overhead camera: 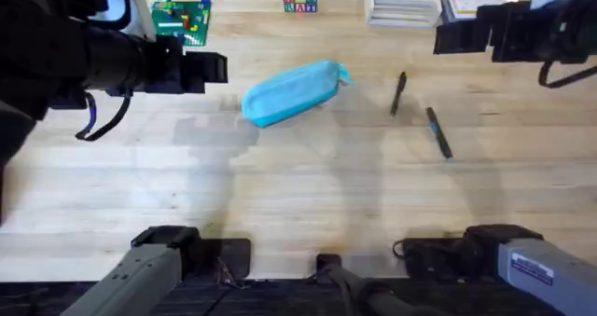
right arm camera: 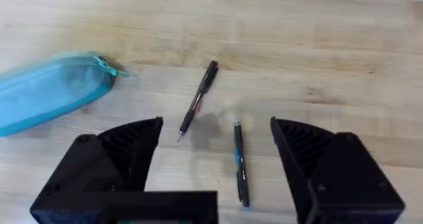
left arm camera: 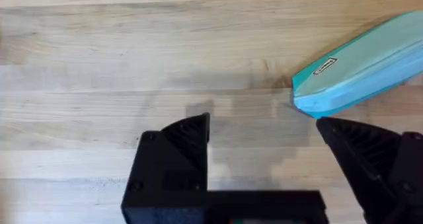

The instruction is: Unzip the bag, pick up the pens from the table one at a time and place them inside, then zip the bag closed.

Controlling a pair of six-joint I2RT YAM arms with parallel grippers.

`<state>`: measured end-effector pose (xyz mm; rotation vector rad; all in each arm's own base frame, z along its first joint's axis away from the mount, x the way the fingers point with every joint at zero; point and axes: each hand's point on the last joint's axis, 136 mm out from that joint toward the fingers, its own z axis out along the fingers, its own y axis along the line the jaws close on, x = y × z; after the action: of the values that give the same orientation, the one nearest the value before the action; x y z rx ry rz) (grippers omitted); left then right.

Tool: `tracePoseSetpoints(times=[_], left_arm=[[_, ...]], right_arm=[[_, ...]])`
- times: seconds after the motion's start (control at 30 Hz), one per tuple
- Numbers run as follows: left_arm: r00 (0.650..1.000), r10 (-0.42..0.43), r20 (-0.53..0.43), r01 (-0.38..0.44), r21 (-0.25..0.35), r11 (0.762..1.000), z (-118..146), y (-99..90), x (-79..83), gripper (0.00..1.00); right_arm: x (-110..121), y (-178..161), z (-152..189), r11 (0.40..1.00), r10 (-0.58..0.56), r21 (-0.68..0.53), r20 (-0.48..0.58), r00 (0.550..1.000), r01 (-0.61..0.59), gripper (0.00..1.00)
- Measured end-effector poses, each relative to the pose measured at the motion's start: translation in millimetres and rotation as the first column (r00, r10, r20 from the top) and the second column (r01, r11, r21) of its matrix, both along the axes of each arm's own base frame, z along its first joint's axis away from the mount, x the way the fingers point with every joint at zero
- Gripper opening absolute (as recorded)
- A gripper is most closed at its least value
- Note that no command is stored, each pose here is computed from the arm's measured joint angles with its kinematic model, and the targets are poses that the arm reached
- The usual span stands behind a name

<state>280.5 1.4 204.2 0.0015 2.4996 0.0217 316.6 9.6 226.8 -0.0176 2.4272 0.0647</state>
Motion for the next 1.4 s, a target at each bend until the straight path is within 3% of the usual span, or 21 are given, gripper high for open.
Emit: tracePoseSetpoints(times=[0.3,0.5,0.6,0.87,1.17,1.4], left_arm=[[1.000,-0.018,-0.003,0.018,0.014,1.000,-0.4,0.0,-0.5,0.994],[0.983,-0.184,-0.020,0.185,0.076,0.980,-2.1,-8.2,-3.0,0.994],[0.954,-0.301,-0.014,0.301,0.076,0.951,-1.5,-20.5,-3.6,0.994],[0.837,-0.545,0.039,0.544,0.049,0.838,3.7,-52.8,-8.2,0.991],[0.751,-0.646,0.136,0.653,-0.006,0.758,11.6,-54.6,-11.4,0.991],[0.685,-0.711,0.156,0.727,-0.084,0.682,-5.9,-56.6,-2.7,0.992]], right_arm=[[0.0,0.0,0.0,1.000,0.000,0.000,0.000,1.000,0.000,0.997],[0.0,0.0,0.0,1.000,0.000,0.000,0.000,1.000,0.000,0.997],[0.0,0.0,0.0,1.000,0.000,0.000,0.000,1.000,0.000,0.997],[0.0,0.0,0.0,1.000,0.000,0.000,0.000,1.000,0.000,0.997],[0.0,0.0,0.0,1.000,0.000,0.000,0.000,1.000,0.000,0.997],[0.0,0.0,0.0,1.000,0.000,0.000,0.000,1.000,0.000,0.998]])
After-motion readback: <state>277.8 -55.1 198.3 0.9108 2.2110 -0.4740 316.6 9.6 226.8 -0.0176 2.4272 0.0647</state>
